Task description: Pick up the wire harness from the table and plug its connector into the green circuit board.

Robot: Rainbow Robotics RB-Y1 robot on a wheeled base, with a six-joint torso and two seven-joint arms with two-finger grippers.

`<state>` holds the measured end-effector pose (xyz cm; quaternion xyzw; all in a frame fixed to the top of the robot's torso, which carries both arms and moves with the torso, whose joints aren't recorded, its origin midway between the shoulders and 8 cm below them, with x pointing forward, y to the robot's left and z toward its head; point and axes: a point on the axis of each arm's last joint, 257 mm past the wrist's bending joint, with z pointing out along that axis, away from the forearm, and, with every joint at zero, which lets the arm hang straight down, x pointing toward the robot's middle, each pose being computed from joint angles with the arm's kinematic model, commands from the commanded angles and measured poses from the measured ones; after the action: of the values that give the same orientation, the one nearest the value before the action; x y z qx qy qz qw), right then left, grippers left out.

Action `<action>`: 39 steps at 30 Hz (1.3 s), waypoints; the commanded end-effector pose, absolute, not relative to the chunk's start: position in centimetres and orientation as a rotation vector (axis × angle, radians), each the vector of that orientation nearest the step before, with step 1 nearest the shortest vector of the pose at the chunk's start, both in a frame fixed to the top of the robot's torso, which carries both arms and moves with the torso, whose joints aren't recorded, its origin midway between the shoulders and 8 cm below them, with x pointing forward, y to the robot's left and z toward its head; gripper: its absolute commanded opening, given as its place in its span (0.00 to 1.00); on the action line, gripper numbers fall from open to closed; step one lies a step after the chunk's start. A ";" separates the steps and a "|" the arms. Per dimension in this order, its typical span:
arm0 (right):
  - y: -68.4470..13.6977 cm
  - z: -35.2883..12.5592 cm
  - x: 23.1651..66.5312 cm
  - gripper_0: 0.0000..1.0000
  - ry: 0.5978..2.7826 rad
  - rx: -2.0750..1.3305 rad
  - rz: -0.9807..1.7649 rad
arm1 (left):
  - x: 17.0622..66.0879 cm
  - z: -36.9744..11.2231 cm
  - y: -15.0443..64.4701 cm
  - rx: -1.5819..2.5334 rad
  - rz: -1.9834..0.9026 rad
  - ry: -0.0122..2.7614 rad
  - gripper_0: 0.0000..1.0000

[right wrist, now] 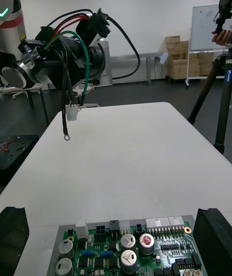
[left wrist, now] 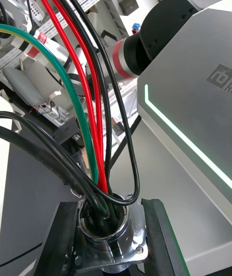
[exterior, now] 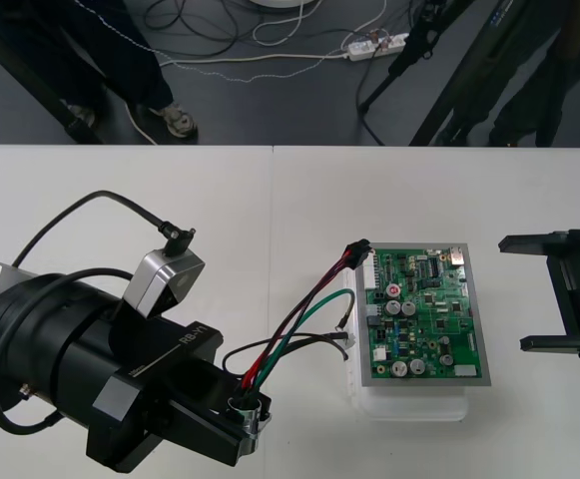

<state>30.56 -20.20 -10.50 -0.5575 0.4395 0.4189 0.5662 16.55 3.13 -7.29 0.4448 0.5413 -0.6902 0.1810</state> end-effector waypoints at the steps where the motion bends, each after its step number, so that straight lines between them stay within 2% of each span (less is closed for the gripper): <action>1: -19.8 -9.9 29.9 1.00 1.023 -1.320 1.021 | 14.4 -7.0 3.7 1.393 -1.948 1.506 0.00; 29: -17.5 -5.7 30.7 1.00 0.972 -1.156 1.203 | 14.7 -7.1 3.7 1.369 -1.963 1.543 0.00; 39: -13.0 -6.0 28.3 1.00 0.893 -1.184 1.390 | 14.6 -7.0 3.7 1.365 -1.971 1.541 0.00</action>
<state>29.88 -15.43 -7.20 -0.4856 0.4056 0.5437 0.5514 16.44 3.31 -7.43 0.4453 0.5437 -0.6891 0.1766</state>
